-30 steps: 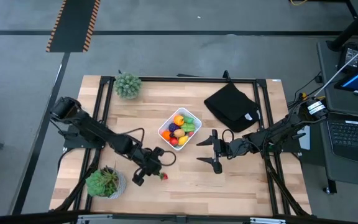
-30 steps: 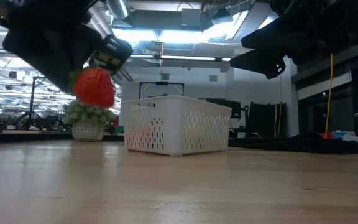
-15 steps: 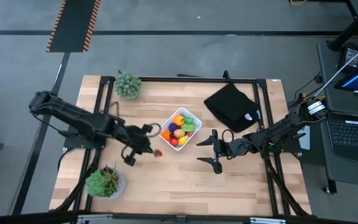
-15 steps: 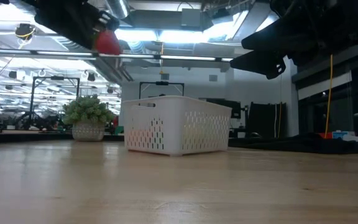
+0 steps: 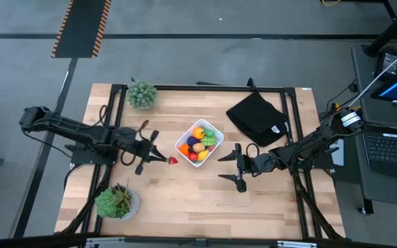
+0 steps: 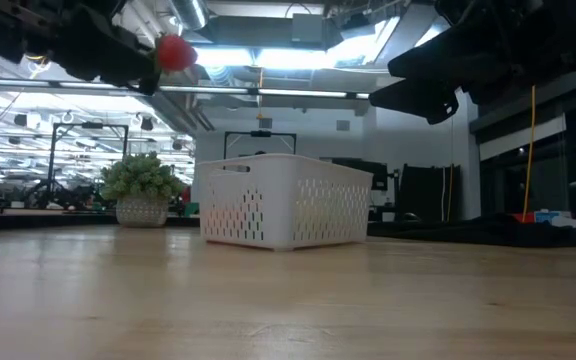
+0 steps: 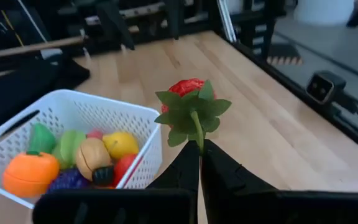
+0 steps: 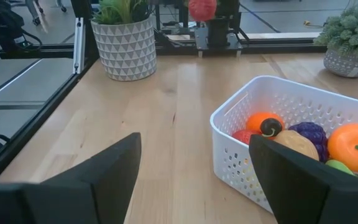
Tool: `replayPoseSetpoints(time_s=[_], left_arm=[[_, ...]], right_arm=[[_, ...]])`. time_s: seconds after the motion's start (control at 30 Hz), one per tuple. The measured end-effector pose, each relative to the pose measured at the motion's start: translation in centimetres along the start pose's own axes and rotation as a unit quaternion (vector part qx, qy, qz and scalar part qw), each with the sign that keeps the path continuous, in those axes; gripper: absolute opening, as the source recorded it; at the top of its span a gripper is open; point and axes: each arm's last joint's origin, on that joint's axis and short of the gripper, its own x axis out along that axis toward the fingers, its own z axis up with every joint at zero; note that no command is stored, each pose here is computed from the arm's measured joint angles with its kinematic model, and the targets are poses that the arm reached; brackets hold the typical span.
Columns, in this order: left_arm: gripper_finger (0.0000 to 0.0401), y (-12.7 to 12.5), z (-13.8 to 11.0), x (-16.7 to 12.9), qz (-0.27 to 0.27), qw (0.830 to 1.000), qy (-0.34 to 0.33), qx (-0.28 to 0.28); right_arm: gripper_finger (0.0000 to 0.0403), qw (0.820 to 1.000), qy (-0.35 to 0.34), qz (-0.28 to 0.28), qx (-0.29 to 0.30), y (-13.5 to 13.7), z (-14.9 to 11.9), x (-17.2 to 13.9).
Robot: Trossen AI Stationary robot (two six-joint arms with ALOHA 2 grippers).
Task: Pick and placing Produce into tupperware
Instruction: Put the strawberry into the white bin
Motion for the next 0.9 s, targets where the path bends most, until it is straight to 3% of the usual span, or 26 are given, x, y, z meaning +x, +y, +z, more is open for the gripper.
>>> replayPoseSetpoints(time_s=[0.4,0.9], left_arm=[[0.0000,0.8,-2.1,-0.3,0.018,0.993,-0.115,0.000],[0.0000,1.1,-1.5,-0.5,0.032,0.988,-0.149,-0.006]], right_arm=[[0.0300,1.000,-0.007,-0.002,-0.009,-0.1,0.2,0.0],[0.0300,1.000,-0.003,-0.002,-0.010,-0.1,0.1,0.0]])
